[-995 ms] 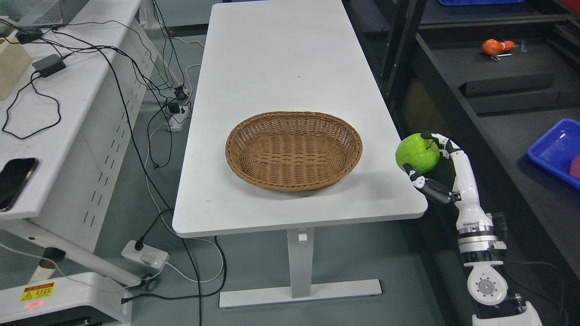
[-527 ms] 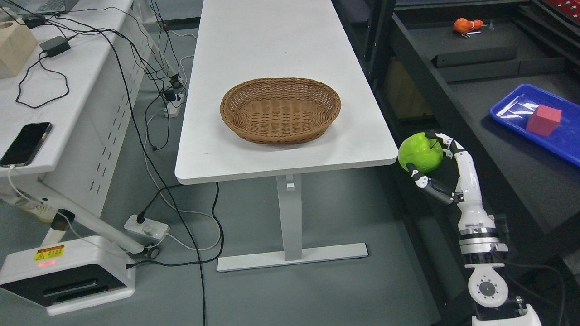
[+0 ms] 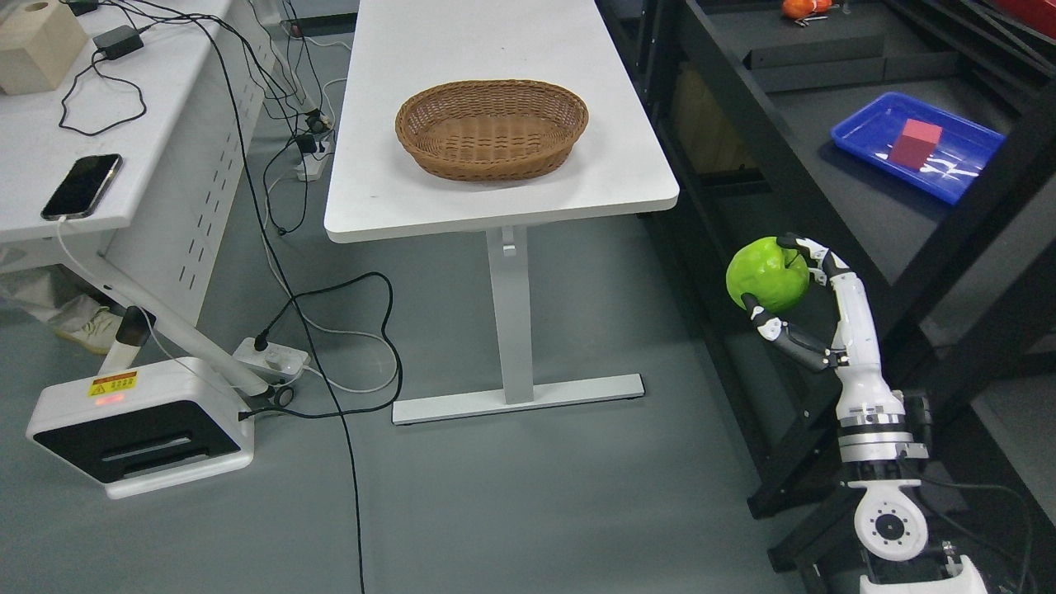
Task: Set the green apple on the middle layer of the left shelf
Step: 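Carry the held green apple over to the black shelf tray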
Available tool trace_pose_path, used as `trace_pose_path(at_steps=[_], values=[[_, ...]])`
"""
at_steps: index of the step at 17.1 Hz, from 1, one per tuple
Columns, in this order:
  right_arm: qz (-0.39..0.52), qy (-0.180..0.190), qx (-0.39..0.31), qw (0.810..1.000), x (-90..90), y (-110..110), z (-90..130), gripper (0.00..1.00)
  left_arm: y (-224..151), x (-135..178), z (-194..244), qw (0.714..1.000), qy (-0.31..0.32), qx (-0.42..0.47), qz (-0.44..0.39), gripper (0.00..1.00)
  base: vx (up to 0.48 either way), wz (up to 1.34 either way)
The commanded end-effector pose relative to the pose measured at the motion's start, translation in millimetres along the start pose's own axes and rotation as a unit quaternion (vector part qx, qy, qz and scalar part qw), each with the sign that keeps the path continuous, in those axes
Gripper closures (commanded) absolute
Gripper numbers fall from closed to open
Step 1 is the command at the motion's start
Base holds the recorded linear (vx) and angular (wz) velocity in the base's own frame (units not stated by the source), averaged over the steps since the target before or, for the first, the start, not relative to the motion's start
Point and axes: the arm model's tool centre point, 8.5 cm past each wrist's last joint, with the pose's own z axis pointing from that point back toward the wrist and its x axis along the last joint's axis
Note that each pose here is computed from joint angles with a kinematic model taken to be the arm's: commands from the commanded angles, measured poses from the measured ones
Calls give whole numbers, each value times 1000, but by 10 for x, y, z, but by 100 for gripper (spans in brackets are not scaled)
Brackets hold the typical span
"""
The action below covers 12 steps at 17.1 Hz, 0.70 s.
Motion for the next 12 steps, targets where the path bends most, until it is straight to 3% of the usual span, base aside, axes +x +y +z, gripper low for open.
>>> trace_pose_path(at_steps=[1, 6, 12], values=[[0, 10, 3, 1000, -39, 3, 115, 100, 112, 0, 15, 1000, 0, 9, -1, 0, -403, -148], [3, -1, 5, 1000, -37, -14, 156, 100, 112, 0, 15, 1000, 0, 9, -1, 0, -315, -396], [2, 2, -5, 1000, -53, -61, 155, 100, 112, 0, 15, 1000, 0, 9, -1, 0, -172, -837]])
